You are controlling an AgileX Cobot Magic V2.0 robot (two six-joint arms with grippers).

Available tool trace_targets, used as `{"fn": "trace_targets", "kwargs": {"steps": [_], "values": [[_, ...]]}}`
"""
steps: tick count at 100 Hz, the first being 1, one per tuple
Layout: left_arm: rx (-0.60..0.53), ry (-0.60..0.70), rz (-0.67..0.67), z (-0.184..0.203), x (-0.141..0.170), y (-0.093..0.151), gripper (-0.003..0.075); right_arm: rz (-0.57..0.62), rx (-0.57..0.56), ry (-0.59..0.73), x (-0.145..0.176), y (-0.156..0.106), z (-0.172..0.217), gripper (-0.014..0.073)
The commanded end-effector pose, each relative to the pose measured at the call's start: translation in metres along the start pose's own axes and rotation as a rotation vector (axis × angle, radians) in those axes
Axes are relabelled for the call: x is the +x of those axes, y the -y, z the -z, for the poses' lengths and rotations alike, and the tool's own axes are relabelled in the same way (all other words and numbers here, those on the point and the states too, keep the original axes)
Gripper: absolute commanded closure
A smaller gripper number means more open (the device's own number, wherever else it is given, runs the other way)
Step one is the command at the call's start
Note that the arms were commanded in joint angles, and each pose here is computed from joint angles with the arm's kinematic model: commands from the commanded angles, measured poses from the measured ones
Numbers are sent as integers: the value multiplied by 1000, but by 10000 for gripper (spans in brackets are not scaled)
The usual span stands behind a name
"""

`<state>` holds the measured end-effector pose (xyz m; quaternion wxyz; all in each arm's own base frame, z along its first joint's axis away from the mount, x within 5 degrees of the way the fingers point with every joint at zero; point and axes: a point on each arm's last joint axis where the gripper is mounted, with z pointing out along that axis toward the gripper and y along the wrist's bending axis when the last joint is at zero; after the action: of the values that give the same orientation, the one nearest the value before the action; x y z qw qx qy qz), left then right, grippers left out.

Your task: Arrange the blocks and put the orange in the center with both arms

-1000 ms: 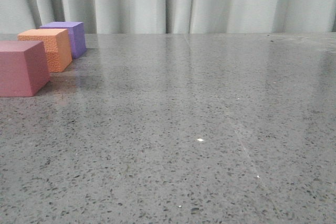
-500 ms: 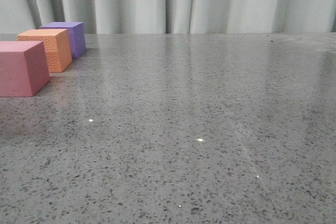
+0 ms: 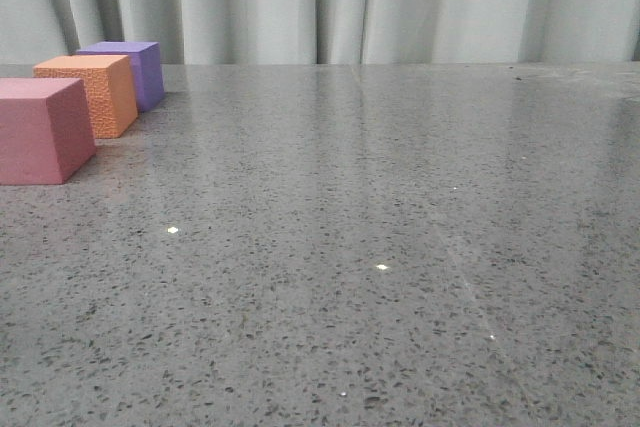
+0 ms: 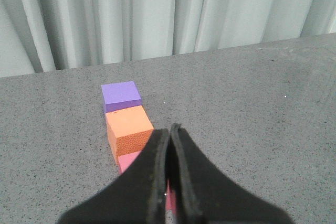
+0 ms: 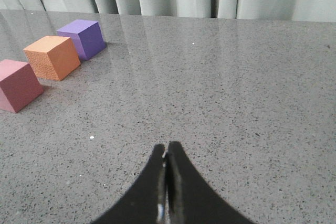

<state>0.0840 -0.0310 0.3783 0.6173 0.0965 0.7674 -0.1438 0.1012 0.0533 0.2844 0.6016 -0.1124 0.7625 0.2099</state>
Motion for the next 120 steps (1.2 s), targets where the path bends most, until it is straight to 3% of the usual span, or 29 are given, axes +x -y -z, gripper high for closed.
{"fn": "trace_targets", "kwargs": {"steps": [1, 70, 86, 120], "values": [[32, 97, -8, 2, -14, 3, 739, 19, -24, 110, -16, -3, 2, 716], [11, 102, -24, 2, -14, 2, 739, 19, -24, 110, -16, -3, 2, 716], [-13, 64, -49, -6, 0, -1, 739, 19, -24, 110, -16, -3, 2, 716], [-120, 305, -180, -14, 33, -15, 739, 19, -24, 110, -16, -3, 2, 716]]}}
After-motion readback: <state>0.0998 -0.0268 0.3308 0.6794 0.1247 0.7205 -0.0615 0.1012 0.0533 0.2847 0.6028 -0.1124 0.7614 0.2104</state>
